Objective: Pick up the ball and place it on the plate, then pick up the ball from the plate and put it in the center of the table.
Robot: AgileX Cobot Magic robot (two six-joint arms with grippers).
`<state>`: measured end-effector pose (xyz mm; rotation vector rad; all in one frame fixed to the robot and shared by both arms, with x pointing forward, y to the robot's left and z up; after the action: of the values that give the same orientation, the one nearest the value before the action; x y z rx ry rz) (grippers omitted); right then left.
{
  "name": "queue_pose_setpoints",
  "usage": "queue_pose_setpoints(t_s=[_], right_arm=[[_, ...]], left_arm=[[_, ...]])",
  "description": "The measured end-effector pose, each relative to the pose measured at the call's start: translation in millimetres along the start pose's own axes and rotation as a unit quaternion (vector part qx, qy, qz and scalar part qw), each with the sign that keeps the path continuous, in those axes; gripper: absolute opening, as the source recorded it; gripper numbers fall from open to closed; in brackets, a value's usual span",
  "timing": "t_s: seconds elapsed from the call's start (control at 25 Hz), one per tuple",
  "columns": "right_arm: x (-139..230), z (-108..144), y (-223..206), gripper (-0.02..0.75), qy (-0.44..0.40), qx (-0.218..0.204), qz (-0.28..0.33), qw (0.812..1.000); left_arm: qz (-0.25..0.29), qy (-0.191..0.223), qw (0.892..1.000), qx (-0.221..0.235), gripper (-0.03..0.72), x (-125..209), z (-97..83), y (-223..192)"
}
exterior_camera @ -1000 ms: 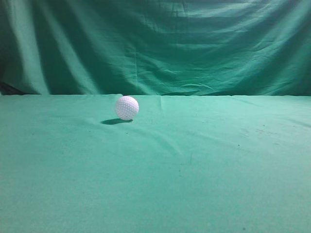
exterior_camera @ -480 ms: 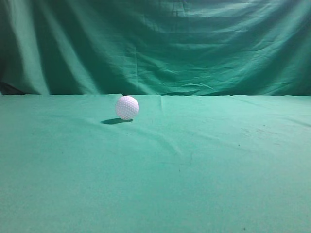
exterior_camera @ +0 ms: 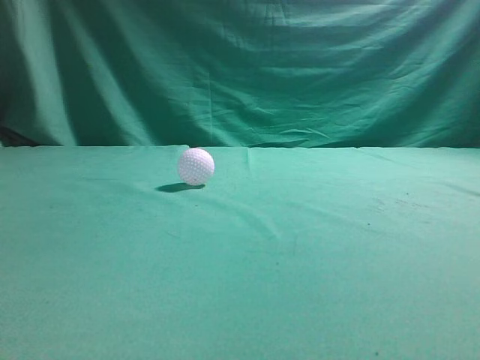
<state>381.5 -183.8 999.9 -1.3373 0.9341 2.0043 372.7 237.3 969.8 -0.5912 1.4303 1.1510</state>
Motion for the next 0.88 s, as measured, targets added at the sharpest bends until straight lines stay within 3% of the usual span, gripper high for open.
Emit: queue_pose_setpoints(t_s=[0.44, 0.64, 0.88], right_arm=[[10, -7, 5, 0.0, 0.092, 0.015, 0.019, 0.995], [27, -44, 17, 0.0, 0.043, 0.107, -0.001, 0.993], [45, -77, 38, 0.0, 0.006, 0.207, -0.059, 0.977]], left_arm=[[0.0, 0.001, 1.0, 0.0, 0.0, 0, -0.1, 0], [0.0, 0.001, 1.0, 0.0, 0.0, 0, -0.1, 0], [0.0, 0.001, 1.0, 0.0, 0.0, 0, -0.1, 0]])
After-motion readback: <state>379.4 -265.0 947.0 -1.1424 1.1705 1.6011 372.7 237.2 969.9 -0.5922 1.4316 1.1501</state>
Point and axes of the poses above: a point on each arm's last joint axis where the gripper is mounted, y pointing back along that axis away from the gripper, z along the wrist's bending axis when the last joint is at zero, x = y × z, the point moved 8 cm from there along -y, pointing out along that axis toward the gripper, and after that the axes turned 11 degrees about -y, right-handed, at the moved point
